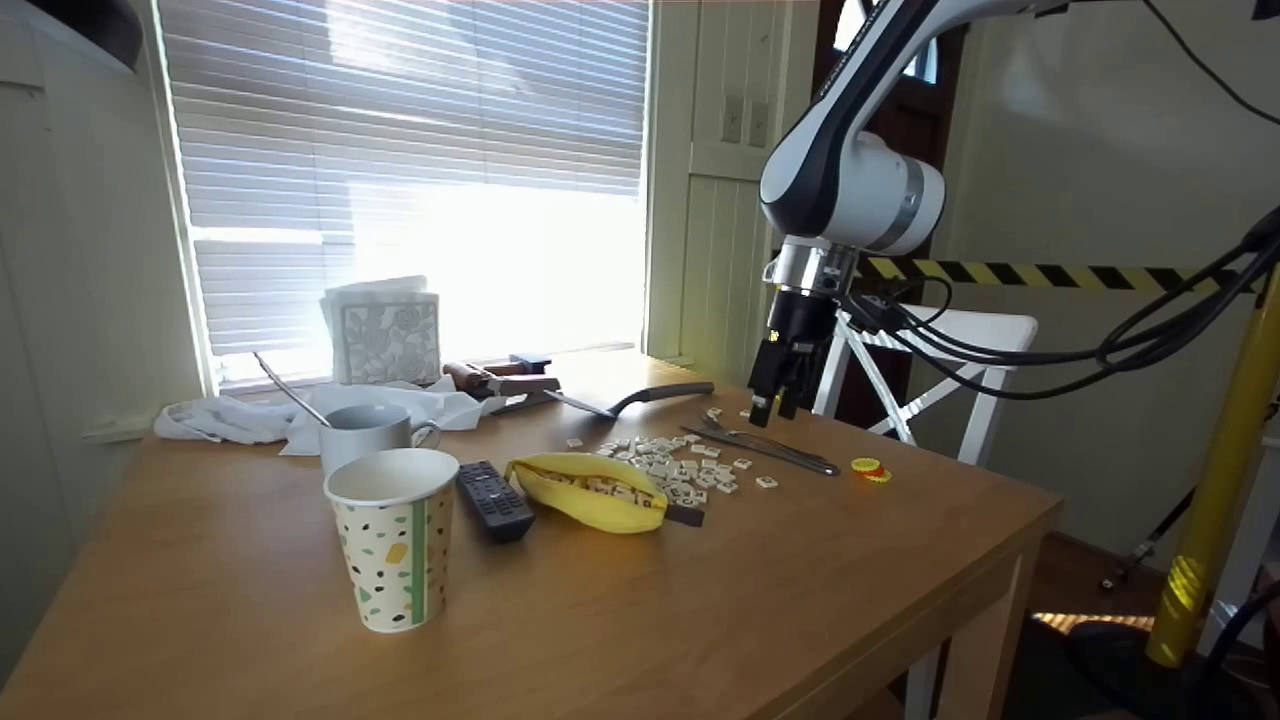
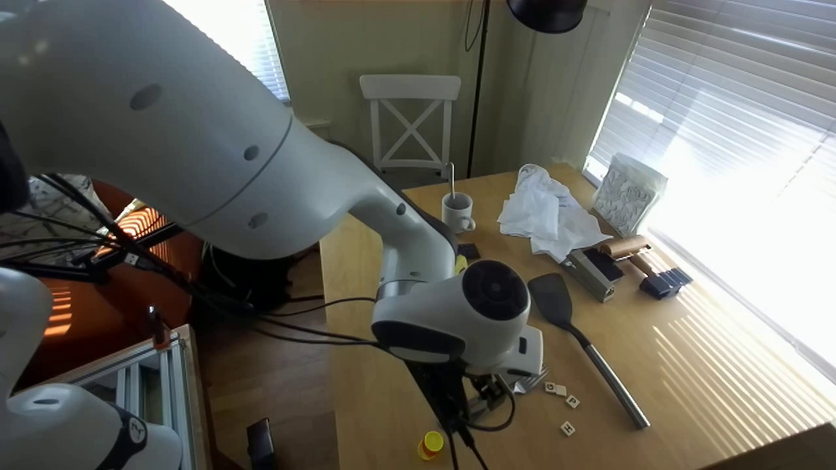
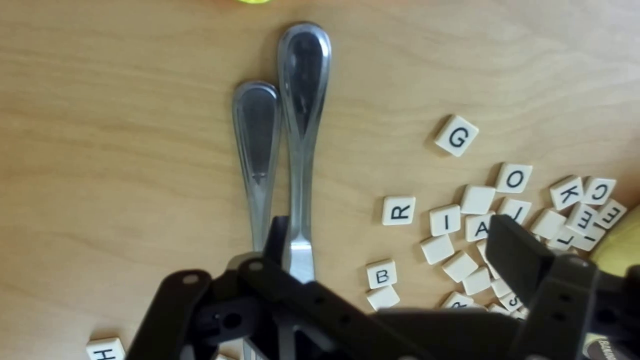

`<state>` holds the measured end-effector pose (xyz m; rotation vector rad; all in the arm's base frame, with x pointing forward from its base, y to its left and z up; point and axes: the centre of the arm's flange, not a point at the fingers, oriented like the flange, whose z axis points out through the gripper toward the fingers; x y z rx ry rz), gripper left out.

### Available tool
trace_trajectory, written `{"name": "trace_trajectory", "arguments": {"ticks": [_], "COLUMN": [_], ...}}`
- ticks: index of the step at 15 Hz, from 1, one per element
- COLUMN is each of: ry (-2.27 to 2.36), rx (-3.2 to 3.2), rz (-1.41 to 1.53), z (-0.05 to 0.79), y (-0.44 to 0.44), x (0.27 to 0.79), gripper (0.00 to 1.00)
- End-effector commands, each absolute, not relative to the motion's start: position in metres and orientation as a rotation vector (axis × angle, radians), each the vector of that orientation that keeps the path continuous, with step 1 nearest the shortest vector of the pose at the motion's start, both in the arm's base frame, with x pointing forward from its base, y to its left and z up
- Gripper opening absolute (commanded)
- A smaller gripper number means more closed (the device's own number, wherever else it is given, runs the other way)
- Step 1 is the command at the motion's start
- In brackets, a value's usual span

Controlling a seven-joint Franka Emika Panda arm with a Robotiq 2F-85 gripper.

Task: Move the silver fork to the left then use the silver knife to move the tiles to the left.

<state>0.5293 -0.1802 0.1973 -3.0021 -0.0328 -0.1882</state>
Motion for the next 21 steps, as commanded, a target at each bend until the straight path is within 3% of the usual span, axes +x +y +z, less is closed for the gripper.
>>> {"name": "trace_trajectory", "arguments": {"ticks": [1,21], "ry": [-0.047,-0.082], "rx": [-3.012,-3.044], "rz": [-0.172,-0.159], "z": [0.194,0.155], "y": [-0.186,-0.219], "x": [0.541,0.564], "gripper": [1.00,1.00]}}
